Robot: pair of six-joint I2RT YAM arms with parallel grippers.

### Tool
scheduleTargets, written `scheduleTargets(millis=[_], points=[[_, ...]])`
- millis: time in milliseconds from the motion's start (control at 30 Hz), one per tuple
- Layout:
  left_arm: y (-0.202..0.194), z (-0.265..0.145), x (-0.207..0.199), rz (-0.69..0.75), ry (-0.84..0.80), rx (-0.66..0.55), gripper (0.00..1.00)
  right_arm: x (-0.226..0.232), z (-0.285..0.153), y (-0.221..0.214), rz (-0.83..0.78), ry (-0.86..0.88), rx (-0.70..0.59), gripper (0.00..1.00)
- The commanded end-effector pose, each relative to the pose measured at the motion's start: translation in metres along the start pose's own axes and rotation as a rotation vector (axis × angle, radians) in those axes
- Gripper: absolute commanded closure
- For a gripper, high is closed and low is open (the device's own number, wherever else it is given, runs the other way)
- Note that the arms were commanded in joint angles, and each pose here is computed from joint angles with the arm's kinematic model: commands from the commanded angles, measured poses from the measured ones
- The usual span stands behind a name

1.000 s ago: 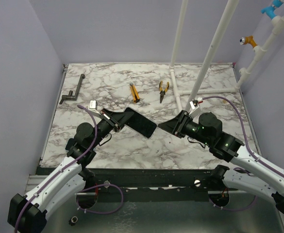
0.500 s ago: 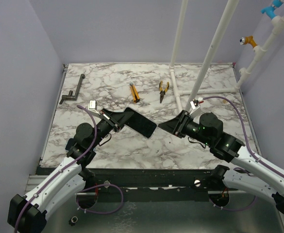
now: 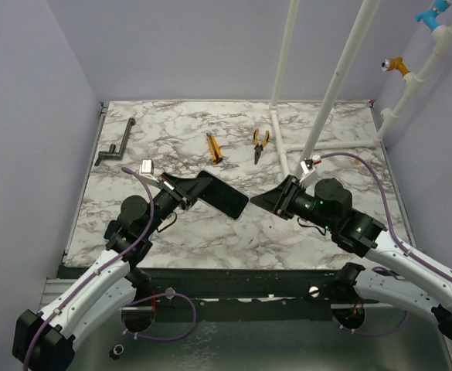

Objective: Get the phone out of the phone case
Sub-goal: Remove the phone case from the phone.

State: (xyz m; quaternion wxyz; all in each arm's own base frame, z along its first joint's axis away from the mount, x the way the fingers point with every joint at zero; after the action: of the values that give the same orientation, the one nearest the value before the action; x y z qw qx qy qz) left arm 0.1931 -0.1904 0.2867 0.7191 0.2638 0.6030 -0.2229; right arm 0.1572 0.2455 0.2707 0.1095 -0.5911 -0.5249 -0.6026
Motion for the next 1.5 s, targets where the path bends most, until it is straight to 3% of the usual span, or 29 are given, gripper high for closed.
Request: scheduleTargets(millis=[0, 400, 933, 1300, 1467], points=[[0.004, -0.002, -0.025, -0.003, -0.093, -0.021, 1.00, -0.001, 0.003, -0.006, -0.004, -0.006, 0.041, 0.66], [0.003, 0.000, -0.034, -0.008, -0.110, -0.007, 1.00, -0.020, 0.016, -0.016, 0.021, -0.103, 0.086, 0.66], [0.002, -0.002, -0.039, -0.021, -0.125, -0.001, 1.00, -0.025, 0.030, -0.020, 0.054, -0.102, 0.096, 0.65], [0.009, -0.002, -0.041, 0.014, -0.132, -0.055, 1.00, -0.013, 0.002, -0.007, -0.009, -0.083, 0.044, 0.53], [0.012, 0.003, -0.042, 0.011, -0.121, -0.068, 1.00, 0.003, -0.013, 0.000, -0.067, 0.007, 0.008, 0.46]])
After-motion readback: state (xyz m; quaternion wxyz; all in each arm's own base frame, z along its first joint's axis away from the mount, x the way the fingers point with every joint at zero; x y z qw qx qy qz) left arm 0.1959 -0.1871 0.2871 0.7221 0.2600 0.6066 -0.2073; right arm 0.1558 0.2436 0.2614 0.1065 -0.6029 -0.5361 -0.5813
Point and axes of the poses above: each gripper's point midway between its finger pads, its own z axis out along the fingers, its own x axis along the line the jaws close on, y = z × x, the point moved 4 cm from there along -z, back along the fingers, and after that the axes turned 4 degrees about -z, right-handed, at the moved point
